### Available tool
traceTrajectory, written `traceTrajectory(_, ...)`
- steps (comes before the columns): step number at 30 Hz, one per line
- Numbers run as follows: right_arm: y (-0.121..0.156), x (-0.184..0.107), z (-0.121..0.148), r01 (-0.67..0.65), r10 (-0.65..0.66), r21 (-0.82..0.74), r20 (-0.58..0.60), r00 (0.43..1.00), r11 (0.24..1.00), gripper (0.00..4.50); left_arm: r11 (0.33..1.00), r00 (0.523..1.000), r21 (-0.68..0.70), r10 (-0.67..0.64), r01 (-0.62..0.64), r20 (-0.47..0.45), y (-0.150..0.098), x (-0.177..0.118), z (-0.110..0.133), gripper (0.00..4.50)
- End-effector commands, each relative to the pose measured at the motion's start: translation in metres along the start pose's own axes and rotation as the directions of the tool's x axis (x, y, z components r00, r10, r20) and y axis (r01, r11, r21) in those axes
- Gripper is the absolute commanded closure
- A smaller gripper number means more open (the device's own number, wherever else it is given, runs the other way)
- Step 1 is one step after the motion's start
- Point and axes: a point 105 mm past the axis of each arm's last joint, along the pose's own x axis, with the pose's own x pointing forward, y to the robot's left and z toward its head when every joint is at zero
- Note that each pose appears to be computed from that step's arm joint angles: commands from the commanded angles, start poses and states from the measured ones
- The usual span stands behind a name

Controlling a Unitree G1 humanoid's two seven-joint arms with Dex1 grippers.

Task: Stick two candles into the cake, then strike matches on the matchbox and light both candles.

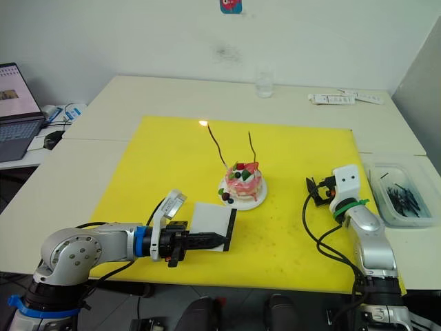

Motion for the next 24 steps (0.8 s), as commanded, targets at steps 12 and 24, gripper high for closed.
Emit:
traceTrajectory(12, 0.011, 0.000, -0.018, 0.027, -0.024, 0.018, -0.144, 0.989, 0.999, 3.12, 0.999, 1.000, 0.037, -0.020, 0.020, 0.008, -0.005, 0.002, 0.006, 4.50)
traceTrajectory(24, 0.044, -0.033, 0.018, -0.150, 0.152, 0.022, -0.070, 0.986, 0.988, 4.47, 0.999, 1.000, 0.038, -0.014, 0.014, 0.007, -0.005, 0.001, 0.005, 4.50)
